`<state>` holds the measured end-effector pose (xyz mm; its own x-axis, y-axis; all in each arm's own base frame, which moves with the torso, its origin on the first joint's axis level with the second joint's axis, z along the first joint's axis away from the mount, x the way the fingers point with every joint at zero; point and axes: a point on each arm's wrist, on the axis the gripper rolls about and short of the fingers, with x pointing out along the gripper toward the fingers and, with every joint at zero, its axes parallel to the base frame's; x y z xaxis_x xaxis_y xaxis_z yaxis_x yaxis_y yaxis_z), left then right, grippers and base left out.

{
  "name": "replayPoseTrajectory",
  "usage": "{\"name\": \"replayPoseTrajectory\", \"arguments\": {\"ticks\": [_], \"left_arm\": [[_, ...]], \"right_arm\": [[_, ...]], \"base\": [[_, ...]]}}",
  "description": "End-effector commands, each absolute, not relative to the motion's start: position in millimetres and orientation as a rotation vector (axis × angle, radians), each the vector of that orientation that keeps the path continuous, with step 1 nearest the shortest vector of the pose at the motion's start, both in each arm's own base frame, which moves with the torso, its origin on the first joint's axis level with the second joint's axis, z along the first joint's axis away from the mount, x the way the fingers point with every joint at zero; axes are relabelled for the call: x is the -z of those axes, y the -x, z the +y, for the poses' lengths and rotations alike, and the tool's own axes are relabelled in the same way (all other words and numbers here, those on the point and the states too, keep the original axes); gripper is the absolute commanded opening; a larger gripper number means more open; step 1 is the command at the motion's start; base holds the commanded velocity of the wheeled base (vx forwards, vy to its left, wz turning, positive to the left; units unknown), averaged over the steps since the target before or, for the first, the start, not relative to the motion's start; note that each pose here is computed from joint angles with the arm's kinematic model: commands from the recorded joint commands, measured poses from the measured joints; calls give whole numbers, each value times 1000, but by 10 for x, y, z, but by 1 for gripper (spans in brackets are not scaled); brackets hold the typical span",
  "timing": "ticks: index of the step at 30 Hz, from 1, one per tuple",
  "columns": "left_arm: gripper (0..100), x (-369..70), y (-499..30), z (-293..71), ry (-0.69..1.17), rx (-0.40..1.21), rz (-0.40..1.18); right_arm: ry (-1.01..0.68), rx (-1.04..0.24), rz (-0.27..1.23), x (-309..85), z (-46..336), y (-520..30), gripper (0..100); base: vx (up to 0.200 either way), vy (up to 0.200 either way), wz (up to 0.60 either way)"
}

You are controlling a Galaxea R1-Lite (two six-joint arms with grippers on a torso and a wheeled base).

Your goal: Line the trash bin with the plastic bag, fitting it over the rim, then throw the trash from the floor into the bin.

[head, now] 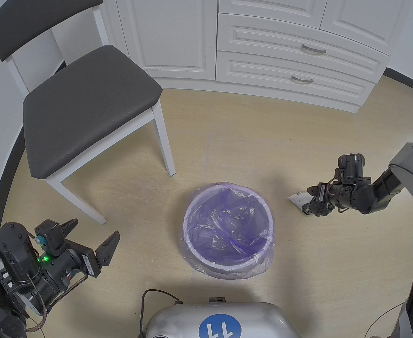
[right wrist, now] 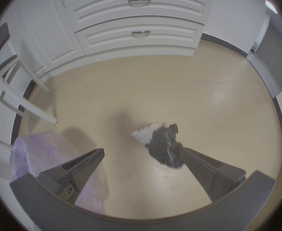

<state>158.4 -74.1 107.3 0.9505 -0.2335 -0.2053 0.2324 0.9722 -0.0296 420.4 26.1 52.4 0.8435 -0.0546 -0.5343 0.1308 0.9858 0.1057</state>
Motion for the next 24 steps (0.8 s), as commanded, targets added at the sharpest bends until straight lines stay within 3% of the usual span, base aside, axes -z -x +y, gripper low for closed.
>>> {"name": "replayPoseTrajectory", "arguments": {"ticks": [1,8,24], "left_arm": [[100,-1084,-1555,-685,-18,211,200],[100,-1073,-1573,-653,-19,191,206],[100,-1094,-1563,-649,-15,191,193]], "right_arm": [[-200,143,539,89,185,-4598,100],[-196,186,459,181,60,-4702,100],[-200,215,479,381,-49,-4750,100]], "base": [[0,0,0],[0,0,0],[0,0,0]]}}
